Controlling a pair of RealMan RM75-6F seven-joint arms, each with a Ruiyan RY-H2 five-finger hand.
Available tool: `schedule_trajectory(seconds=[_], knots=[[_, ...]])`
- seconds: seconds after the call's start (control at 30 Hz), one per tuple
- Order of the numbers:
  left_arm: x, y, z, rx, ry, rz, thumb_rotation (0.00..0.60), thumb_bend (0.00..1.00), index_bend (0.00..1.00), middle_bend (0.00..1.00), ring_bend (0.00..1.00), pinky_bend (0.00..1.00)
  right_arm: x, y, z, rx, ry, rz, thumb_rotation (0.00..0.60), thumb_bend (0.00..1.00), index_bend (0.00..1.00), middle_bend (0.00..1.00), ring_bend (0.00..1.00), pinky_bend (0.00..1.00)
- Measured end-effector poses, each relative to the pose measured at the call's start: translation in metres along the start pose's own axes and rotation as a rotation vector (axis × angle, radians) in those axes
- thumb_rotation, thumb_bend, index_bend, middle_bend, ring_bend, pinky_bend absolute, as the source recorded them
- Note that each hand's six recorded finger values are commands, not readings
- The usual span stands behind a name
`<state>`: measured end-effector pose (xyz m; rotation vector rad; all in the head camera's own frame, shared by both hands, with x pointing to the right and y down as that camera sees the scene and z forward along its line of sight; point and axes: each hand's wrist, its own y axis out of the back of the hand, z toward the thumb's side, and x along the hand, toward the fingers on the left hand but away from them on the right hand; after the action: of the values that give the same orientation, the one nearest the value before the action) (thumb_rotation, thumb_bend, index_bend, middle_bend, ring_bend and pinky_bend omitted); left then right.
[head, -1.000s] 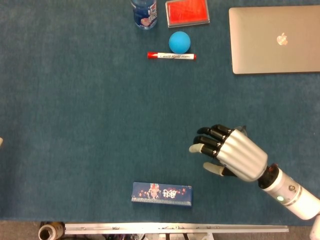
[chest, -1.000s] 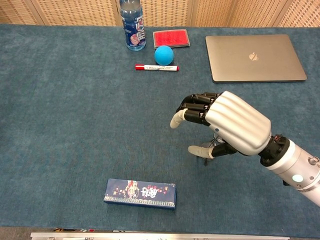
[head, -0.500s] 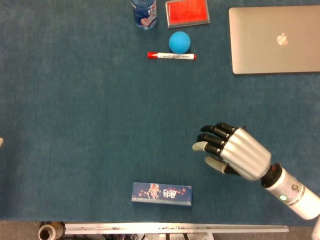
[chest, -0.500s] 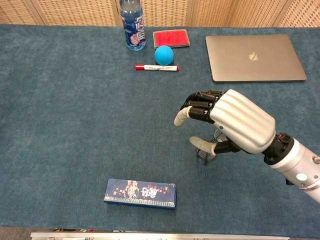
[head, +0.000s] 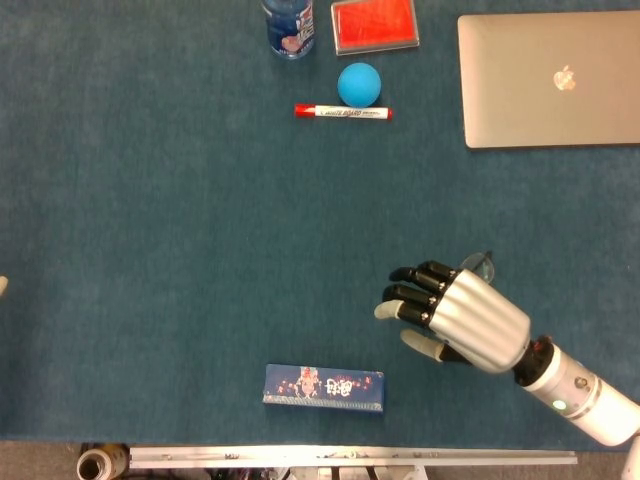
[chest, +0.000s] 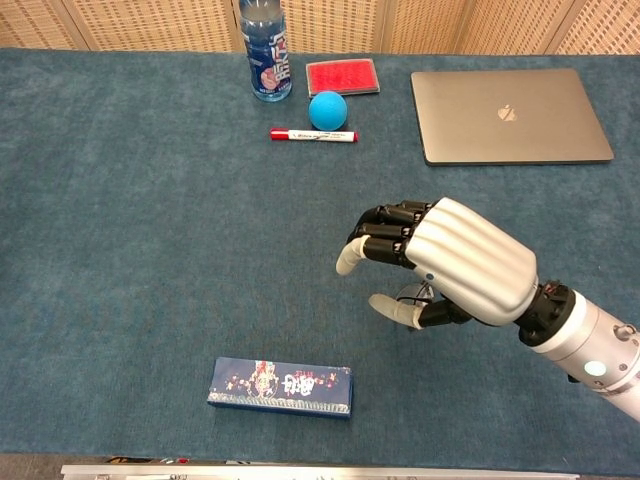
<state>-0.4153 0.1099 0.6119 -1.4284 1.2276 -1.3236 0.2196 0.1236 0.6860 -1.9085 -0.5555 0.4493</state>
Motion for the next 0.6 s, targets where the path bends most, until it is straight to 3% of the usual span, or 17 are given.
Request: schedule_trajectory(seconds=[0.6], knots=[[0.000,-0.001,0.000,0.003,0.001,-0.005,0.600,0.00,0.47,0.42,0.31,0.47,0.008,0.004,-0.016,0.047,-0.043,0.005,0.600,0.30,0.40,0.45,0.30,0.44]])
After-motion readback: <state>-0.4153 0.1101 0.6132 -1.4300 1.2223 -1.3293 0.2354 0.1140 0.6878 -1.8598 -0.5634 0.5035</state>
